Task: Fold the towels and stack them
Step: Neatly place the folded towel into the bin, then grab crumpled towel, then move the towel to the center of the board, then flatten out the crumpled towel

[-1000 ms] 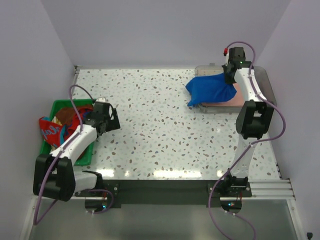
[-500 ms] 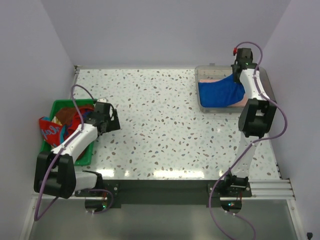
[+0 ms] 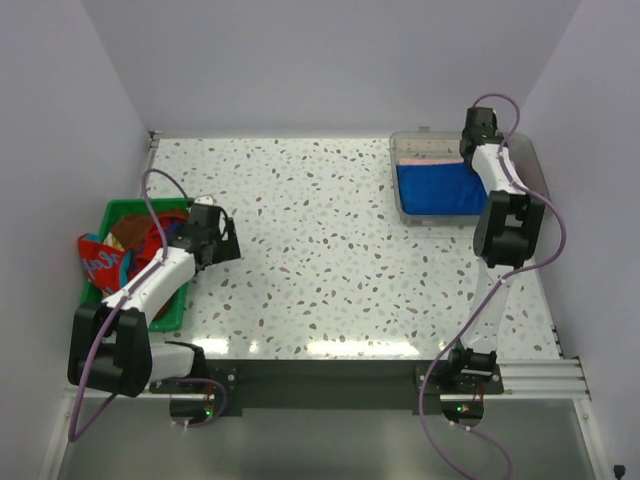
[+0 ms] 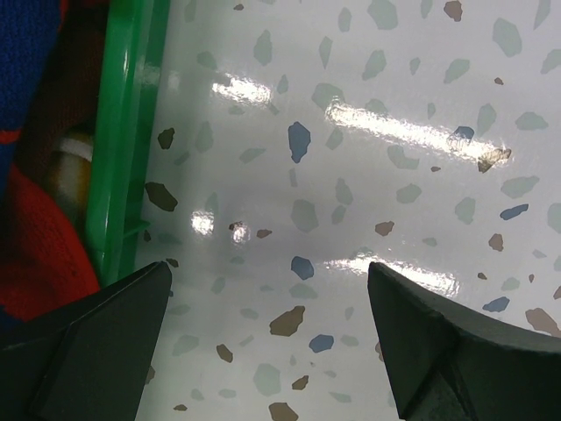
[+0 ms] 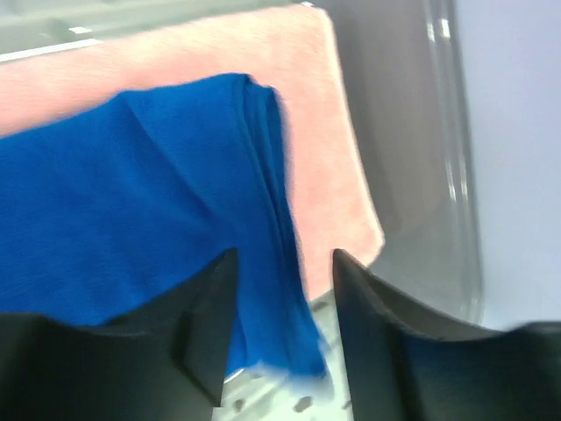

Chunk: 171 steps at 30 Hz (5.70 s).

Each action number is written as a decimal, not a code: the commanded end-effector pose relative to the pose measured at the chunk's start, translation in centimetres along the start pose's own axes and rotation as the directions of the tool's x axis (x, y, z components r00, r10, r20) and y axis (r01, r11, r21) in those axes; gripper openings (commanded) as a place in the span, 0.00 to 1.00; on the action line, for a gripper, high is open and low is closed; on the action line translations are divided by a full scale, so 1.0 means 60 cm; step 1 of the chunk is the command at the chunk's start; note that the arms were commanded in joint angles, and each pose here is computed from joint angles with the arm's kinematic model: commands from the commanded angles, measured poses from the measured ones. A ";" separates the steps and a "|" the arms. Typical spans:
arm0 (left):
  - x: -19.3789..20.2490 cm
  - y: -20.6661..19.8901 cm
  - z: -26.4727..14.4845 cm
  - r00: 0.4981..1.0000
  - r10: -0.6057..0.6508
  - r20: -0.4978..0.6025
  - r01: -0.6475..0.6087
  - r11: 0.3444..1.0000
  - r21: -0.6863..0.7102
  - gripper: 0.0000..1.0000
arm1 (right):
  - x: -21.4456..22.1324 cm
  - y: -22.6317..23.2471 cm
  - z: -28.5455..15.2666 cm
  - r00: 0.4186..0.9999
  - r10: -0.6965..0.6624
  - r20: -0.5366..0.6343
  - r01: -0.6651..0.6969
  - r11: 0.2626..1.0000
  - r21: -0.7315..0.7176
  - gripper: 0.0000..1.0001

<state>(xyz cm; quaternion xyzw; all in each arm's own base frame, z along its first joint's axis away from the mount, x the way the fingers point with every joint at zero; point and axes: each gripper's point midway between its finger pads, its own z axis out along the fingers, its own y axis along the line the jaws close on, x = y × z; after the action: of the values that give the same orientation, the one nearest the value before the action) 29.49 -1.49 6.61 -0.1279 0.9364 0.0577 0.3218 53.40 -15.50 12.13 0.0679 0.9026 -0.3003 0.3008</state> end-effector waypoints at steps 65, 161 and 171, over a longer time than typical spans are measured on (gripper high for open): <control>-0.458 0.033 -0.308 0.830 -0.362 0.424 0.305 0.931 0.198 0.00 | 0.238 0.241 -0.595 0.997 0.008 0.083 0.056 0.669 -0.741 0.99; -0.061 -0.340 -0.001 0.960 0.269 0.081 -0.281 0.932 0.231 0.83 | 0.216 0.352 -0.506 0.985 -0.150 0.086 0.159 0.597 -0.786 0.47; -0.063 -0.302 0.017 0.984 0.177 0.038 -0.180 0.948 0.262 0.79 | 0.149 0.487 -0.506 0.972 -0.171 0.160 0.220 0.428 -0.877 0.32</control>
<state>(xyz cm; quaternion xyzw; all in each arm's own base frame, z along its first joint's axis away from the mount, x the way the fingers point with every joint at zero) 37.37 -17.66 6.61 0.0055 0.9494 -0.0102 0.3137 38.54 22.52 11.09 -0.1751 0.9383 0.1368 0.2651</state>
